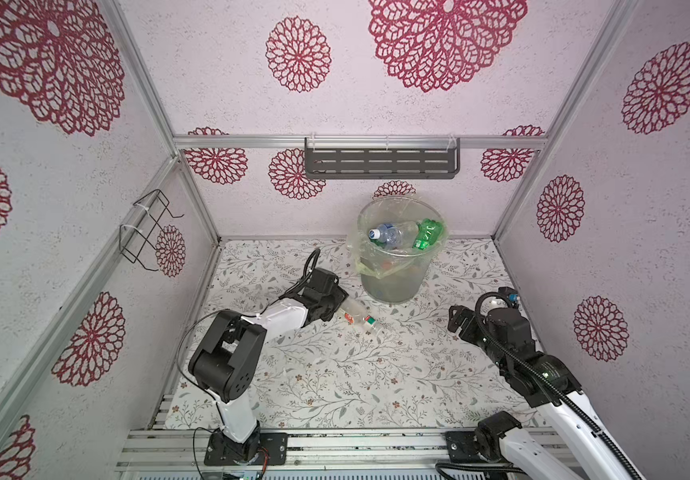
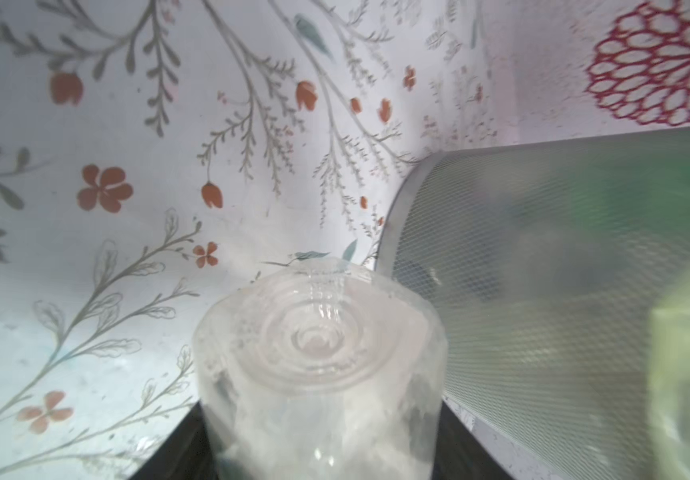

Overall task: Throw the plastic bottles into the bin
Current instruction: 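Lift the clear bottle with the left gripper and tilt it upright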

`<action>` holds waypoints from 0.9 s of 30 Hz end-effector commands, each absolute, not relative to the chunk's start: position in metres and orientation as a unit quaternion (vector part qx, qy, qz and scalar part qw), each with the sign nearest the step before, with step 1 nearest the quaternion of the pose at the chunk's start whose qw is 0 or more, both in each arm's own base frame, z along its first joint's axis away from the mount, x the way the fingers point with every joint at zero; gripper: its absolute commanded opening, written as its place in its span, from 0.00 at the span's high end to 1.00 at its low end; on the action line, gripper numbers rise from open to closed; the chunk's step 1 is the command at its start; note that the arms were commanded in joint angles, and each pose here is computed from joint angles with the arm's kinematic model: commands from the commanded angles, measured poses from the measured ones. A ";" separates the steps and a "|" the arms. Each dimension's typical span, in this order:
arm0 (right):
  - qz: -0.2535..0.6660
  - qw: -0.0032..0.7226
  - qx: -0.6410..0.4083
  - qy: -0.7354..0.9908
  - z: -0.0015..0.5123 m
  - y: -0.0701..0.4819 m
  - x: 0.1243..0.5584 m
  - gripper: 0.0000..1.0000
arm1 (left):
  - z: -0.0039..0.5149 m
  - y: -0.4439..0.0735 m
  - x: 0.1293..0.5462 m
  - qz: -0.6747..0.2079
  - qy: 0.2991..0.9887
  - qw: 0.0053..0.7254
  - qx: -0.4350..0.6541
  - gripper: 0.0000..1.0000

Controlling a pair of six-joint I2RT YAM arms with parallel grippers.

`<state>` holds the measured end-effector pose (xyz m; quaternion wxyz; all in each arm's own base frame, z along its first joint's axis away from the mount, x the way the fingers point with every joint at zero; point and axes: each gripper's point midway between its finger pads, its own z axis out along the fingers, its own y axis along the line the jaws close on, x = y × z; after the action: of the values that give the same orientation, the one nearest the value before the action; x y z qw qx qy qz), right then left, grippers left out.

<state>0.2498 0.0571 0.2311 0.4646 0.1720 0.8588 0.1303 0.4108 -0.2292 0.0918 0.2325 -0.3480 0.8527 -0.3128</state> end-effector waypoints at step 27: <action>0.116 0.440 0.198 0.869 0.196 0.053 0.251 0.01 | 0.265 -0.134 0.364 -0.386 0.814 0.371 -0.224 0.50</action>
<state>0.2482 0.0561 0.1920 0.4322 0.1810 0.8760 0.1144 0.3756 -0.1374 0.2680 0.3749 -0.2393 0.8074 -0.3876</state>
